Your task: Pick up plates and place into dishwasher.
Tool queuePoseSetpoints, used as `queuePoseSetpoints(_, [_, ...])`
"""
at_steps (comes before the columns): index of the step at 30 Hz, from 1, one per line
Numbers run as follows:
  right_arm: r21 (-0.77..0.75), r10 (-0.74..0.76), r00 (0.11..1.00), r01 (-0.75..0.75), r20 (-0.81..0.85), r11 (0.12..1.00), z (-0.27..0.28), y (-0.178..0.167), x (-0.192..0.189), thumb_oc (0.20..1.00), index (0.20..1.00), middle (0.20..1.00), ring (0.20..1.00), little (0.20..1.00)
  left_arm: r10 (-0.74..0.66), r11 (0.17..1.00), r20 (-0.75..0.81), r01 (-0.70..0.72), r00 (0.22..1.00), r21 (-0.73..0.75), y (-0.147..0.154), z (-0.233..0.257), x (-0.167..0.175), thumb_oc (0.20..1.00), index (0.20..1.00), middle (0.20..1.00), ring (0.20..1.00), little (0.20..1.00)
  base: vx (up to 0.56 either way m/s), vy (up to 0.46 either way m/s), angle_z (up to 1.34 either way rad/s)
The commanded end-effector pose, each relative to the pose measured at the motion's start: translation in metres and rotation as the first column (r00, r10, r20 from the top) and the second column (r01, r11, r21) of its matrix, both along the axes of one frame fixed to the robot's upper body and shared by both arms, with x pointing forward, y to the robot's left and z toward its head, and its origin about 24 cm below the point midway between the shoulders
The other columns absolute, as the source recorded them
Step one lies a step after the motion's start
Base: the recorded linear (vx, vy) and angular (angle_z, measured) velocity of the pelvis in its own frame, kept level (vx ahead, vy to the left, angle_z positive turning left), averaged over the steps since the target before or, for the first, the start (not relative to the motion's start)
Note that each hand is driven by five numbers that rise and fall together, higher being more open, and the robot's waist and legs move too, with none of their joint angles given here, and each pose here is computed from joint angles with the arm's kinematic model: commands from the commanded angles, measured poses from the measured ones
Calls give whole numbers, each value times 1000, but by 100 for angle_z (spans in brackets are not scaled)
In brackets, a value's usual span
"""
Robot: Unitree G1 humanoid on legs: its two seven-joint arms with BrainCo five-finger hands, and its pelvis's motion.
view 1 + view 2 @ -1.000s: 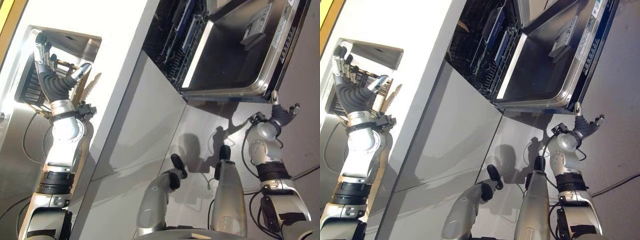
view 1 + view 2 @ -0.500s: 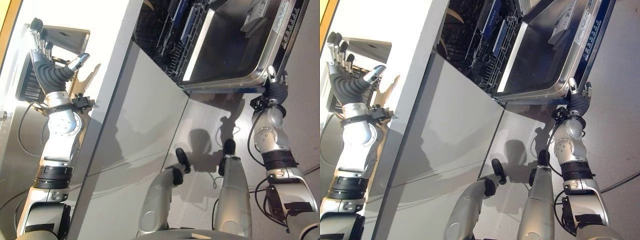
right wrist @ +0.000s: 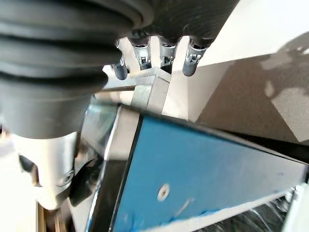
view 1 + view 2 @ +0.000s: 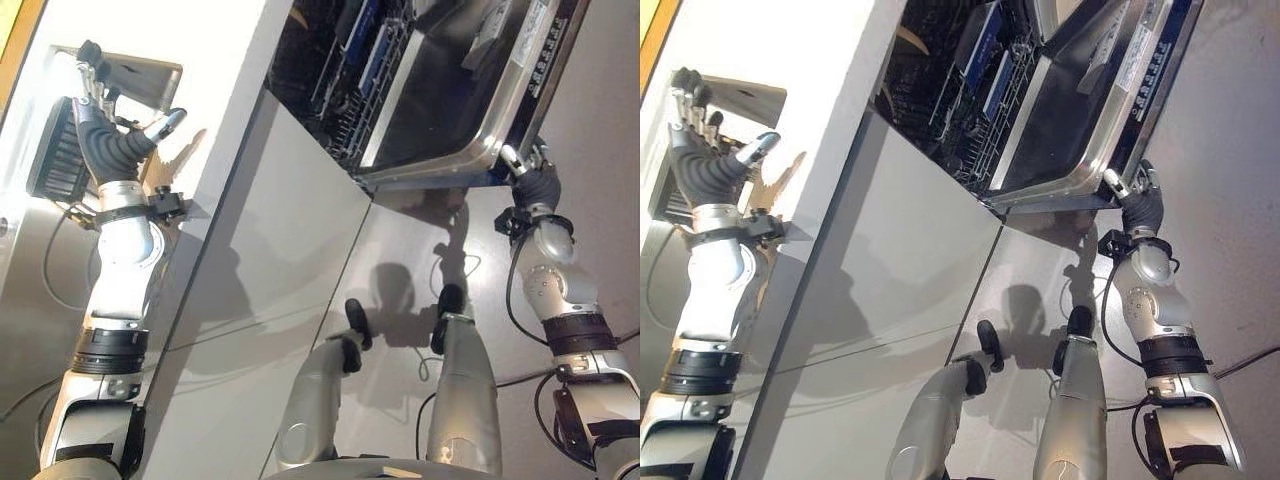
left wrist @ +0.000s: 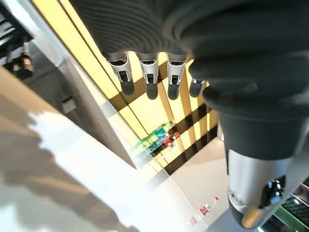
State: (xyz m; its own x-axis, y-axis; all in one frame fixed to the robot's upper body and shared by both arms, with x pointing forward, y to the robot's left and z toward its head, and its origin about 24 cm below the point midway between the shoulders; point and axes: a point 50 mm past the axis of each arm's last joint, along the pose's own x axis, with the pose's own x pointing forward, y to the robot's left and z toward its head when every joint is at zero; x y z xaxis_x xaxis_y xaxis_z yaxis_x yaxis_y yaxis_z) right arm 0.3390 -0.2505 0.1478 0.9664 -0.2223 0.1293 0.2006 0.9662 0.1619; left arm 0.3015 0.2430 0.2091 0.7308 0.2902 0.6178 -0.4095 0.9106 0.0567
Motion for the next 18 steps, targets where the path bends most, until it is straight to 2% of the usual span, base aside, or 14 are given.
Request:
queuePoseSetpoints(1, [-254,596,707,-540,379,802,102,137,-13,1000,1000,1000,1000,1000,-46,997,-100,51,994,49,-12,-17,3,1000,1000,1000,1000,1000,74,-53,8])
queuePoseSetpoints(12, [-175,546,711,-529,443,830,94,132,-15,1000,1000,1000,1000,1000,-40,992,-85,49,996,112,-2,-13,-1,1000,1000,1000,1000,1000,57,-125,34])
queuePoseSetpoints(18, [-110,492,749,-499,443,860,83,126,-12,1000,1000,1000,1000,1000,-27,988,-104,42,994,146,2,-18,-2,1000,1000,1000,1000,1000,55,-103,63])
